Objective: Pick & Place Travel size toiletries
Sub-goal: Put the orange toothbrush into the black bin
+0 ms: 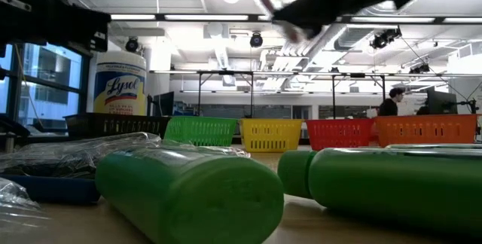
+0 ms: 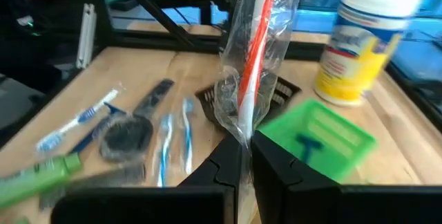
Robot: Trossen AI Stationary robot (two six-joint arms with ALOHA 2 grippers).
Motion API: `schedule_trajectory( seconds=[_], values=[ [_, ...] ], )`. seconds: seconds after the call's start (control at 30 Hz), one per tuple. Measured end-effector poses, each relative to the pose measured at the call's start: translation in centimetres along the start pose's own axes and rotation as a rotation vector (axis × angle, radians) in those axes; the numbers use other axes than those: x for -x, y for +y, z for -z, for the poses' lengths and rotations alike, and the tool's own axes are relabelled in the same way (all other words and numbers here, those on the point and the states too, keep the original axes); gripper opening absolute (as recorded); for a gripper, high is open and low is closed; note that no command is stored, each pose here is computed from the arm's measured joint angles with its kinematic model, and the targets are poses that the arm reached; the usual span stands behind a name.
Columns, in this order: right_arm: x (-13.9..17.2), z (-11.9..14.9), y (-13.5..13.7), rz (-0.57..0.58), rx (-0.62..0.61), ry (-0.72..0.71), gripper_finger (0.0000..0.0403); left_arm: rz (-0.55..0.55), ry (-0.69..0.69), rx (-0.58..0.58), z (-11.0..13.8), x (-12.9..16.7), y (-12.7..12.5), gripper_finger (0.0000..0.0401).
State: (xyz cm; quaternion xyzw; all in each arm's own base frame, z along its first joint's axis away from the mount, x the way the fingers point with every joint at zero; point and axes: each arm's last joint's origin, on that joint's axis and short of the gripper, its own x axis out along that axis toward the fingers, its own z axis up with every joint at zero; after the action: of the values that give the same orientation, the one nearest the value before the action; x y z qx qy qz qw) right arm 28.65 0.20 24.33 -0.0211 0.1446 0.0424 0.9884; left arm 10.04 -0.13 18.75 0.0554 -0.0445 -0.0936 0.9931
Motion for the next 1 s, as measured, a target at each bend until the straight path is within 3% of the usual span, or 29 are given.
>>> schedule_trajectory(
  seconds=[0.23, 0.6, 0.87, 1.0],
  values=[
    [-5.7, -1.3, -1.7, -0.112, -0.013, 0.001, 0.0016, 0.019, -0.018, -0.002, -0.2, 0.0, 0.0, 0.0000],
    [-13.0, -0.8, -3.0, -0.219, -0.077, 0.030, 0.0016, 0.042, -0.053, 0.016, -0.5, 0.0, -0.1, 0.0000],
    [-17.2, -0.4, -3.8, -0.136, -0.138, 0.016, 0.0016, 0.050, -0.069, 0.013, -0.7, 0.0, -0.1, 0.0000],
    [-18.7, 0.1, -4.4, -0.059, -0.174, -0.075, 0.0016, 0.049, -0.115, -0.001, -1.2, 0.1, -0.1, 0.0000]
  ],
)
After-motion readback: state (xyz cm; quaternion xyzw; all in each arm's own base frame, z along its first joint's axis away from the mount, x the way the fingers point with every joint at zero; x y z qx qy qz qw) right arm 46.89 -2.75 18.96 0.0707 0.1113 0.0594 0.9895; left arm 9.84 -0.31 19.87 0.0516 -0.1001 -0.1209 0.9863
